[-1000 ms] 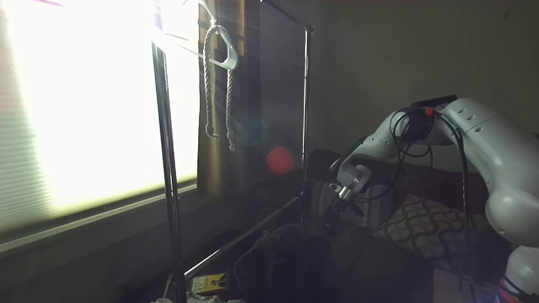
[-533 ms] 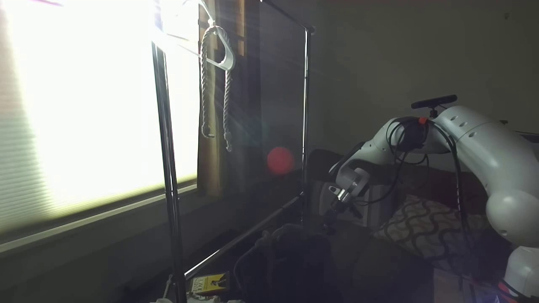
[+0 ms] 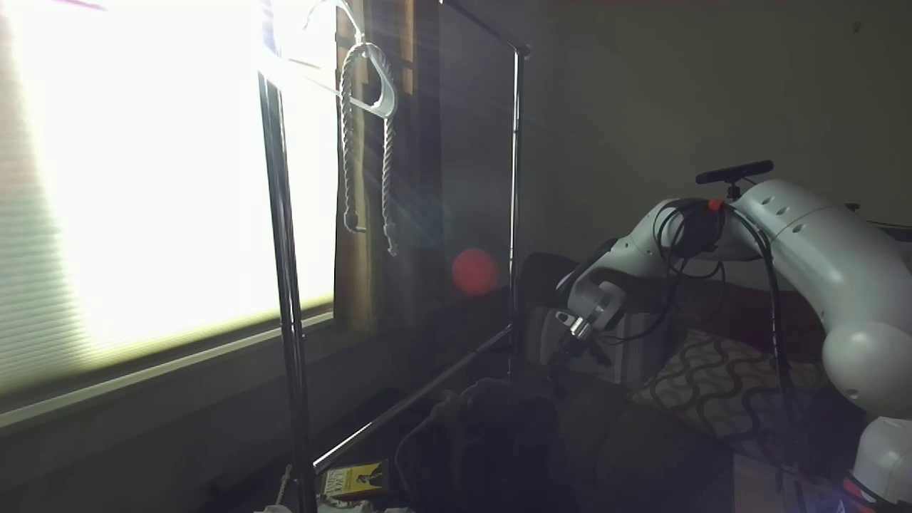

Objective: Remove the black hanger from the bottom rail and top rail of the clothes hanging rack

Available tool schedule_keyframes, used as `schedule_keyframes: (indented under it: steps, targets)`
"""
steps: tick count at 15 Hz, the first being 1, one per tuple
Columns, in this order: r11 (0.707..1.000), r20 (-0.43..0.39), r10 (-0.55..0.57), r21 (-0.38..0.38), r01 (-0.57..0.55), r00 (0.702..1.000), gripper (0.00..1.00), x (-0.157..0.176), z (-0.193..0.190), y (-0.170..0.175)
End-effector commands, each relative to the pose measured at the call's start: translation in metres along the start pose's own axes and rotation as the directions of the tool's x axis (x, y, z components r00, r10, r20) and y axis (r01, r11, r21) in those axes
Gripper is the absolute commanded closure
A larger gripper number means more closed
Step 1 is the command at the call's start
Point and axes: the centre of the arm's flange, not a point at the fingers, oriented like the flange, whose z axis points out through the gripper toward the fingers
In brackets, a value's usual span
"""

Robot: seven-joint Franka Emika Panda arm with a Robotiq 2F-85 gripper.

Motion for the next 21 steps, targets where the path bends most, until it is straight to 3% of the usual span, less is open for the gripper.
schedule_keyframes:
  steps: [1, 6, 8, 13, 18, 21]
  targets:
    - [0.998, -0.002, -0.066, 0.026, 0.066, 0.998, 0.99, -0.004, -0.027, -0.012]
    - [0.972, 0.115, -0.236, 0.038, 0.233, 0.965, 0.99, -0.035, -0.091, -0.024]
    - [0.95, 0.185, -0.311, 0.078, 0.301, 0.932, 0.99, -0.045, -0.112, -0.033]
    - [0.891, 0.222, -0.454, 0.119, 0.438, 0.863, 0.99, -0.062, -0.169, -0.049]
    - [0.918, 0.196, -0.387, -0.009, 0.397, 0.901, 0.99, -0.08, -0.252, -0.062]
    - [0.951, 0.135, -0.29, -0.071, 0.301, 0.947, 0.99, -0.08, -0.296, -0.079]
